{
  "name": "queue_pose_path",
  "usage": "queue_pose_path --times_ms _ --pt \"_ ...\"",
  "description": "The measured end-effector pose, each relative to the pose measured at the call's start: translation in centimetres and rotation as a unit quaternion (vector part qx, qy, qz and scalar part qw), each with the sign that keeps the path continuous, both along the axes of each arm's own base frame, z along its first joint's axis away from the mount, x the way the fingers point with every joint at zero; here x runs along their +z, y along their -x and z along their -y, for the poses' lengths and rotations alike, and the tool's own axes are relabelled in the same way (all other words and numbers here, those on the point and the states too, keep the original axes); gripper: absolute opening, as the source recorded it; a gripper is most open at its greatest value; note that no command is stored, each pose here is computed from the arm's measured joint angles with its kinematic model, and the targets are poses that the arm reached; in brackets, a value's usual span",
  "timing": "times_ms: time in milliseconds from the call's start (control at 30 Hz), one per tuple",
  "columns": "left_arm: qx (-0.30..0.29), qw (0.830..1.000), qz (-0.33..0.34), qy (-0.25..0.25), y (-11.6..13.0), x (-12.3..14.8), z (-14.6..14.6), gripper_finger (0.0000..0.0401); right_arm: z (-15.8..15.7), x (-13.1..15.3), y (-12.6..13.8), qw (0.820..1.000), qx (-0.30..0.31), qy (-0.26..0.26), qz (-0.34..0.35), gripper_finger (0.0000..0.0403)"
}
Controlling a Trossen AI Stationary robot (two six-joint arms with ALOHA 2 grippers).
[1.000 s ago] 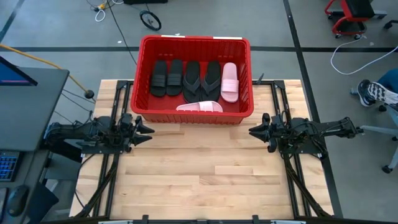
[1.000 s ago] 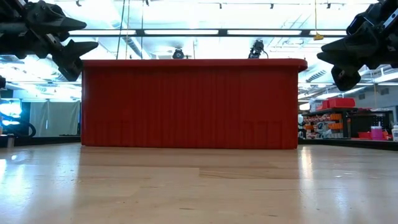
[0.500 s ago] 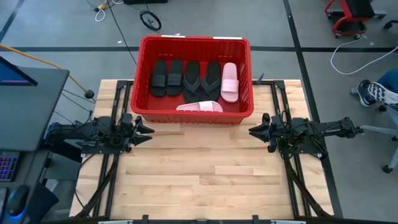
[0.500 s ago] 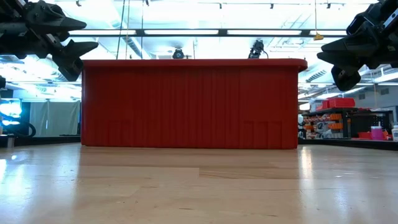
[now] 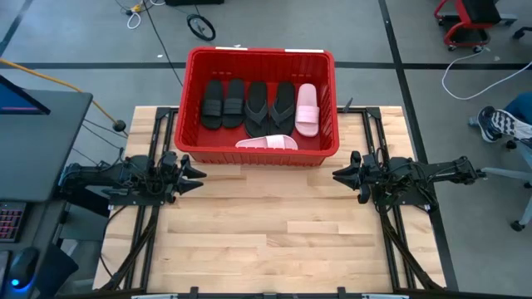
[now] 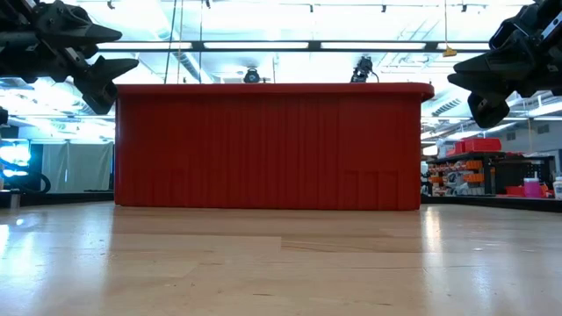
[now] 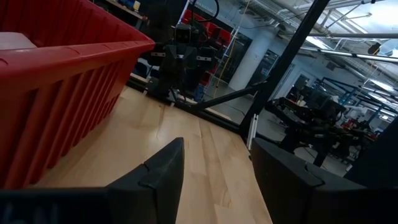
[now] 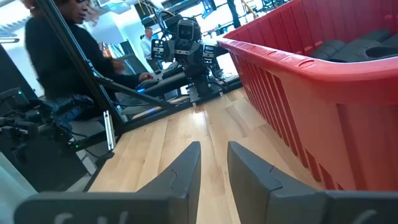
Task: Pick and place slides into bin
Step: Return to Home Position
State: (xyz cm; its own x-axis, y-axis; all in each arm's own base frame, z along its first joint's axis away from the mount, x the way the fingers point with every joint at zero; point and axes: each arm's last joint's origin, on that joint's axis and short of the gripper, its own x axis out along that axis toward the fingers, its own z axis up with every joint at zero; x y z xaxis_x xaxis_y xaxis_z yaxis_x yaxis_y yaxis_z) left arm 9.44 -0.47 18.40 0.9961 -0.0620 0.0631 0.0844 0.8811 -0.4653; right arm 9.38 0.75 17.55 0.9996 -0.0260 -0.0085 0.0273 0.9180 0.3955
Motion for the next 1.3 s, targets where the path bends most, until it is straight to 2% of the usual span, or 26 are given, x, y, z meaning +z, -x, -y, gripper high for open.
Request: queue_pose_path --times_ms 1300 --pt "0.000 1.000 0.000 0.000 0.00 0.00 0.00 0.0197 0.00 0.00 0.00 1.000 0.000 0.000 0.000 0.0085"
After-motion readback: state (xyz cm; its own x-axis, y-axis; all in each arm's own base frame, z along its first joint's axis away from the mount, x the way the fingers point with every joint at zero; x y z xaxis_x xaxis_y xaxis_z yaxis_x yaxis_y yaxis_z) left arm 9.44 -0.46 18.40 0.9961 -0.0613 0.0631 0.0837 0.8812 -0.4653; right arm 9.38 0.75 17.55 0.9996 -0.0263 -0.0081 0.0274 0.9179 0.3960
